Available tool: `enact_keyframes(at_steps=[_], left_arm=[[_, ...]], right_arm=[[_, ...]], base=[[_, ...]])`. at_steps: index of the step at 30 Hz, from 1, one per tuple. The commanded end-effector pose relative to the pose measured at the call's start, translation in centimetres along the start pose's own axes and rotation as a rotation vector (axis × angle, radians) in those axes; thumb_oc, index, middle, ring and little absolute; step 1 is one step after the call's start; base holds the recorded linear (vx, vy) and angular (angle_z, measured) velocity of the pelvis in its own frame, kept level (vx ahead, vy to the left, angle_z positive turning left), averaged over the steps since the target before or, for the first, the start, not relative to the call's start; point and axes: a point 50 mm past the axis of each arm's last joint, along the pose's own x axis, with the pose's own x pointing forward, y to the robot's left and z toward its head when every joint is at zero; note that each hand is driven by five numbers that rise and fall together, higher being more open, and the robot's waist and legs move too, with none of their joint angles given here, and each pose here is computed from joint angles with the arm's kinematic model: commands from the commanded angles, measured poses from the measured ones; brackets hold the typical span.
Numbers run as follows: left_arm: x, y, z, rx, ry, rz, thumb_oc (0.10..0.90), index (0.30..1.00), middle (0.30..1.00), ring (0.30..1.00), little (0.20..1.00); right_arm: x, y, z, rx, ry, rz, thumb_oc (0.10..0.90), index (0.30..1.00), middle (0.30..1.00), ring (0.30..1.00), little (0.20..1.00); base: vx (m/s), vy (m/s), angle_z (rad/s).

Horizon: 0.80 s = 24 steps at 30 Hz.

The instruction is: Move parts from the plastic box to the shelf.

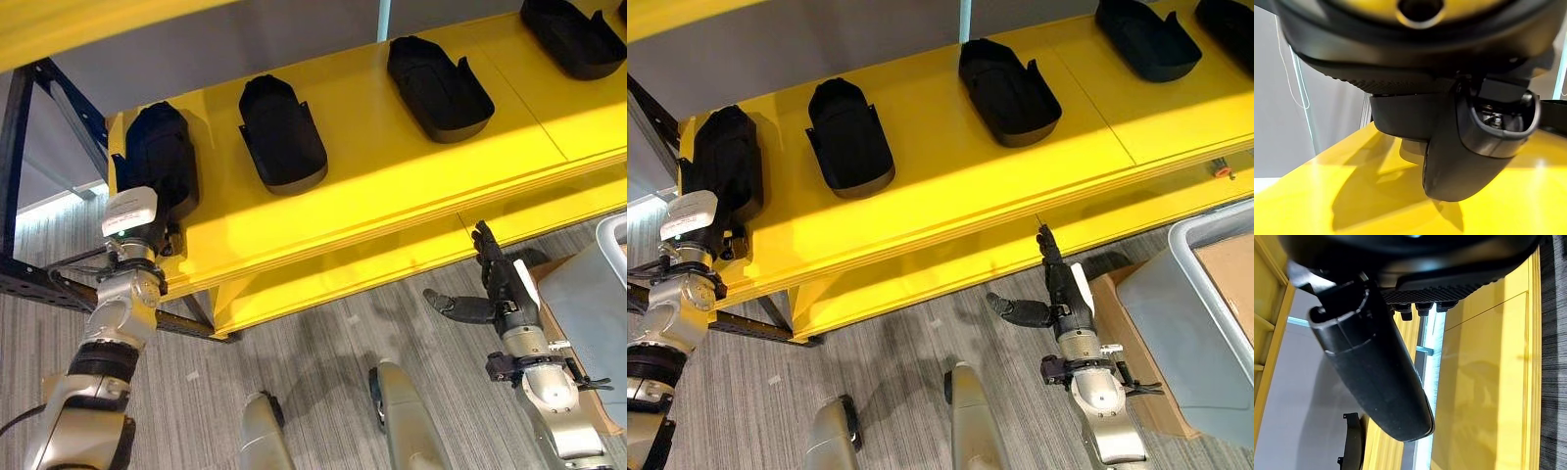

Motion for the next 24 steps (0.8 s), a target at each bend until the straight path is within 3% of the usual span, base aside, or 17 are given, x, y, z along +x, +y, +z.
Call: enact_keyframes(at_steps=[1,15,23,24], left_arm=[[-2.6,-2.7,-6.1,0.175,0.208,-0.196,0.900,1.000,1.000,1.000,1.000],[-1.7,0.2,-7.2,0.249,0.208,-0.133,0.900,1.000,1.000,1.000,1.000],[-1.1,3.6,-5.4,0.284,0.115,-0.032,0.900,1.000,1.000,1.000,1.000],[-0.7,5.3,-5.2,0.310,0.098,0.003,0.900,1.000,1.000,1.000,1.000]], right_arm=[[1.2,-1.1,5.5,0.001,-0.287,-0.060,0.900,1.000,1.000,1.000,1.000],[1.1,-1.1,5.5,-0.002,-0.293,-0.050,0.900,1.000,1.000,1.000,1.000],[0.9,-1.3,5.1,-0.005,-0.269,-0.060,0.900,1.000,1.000,1.000,1.000],[0.9,-1.4,5.0,-0.003,-0.263,-0.058,0.900,1.000,1.000,1.000,1.000]], base=[[0.00,0.000,0.00],[0.00,0.000,0.00],[0.00,0.000,0.00],[0.00,0.000,0.00]])
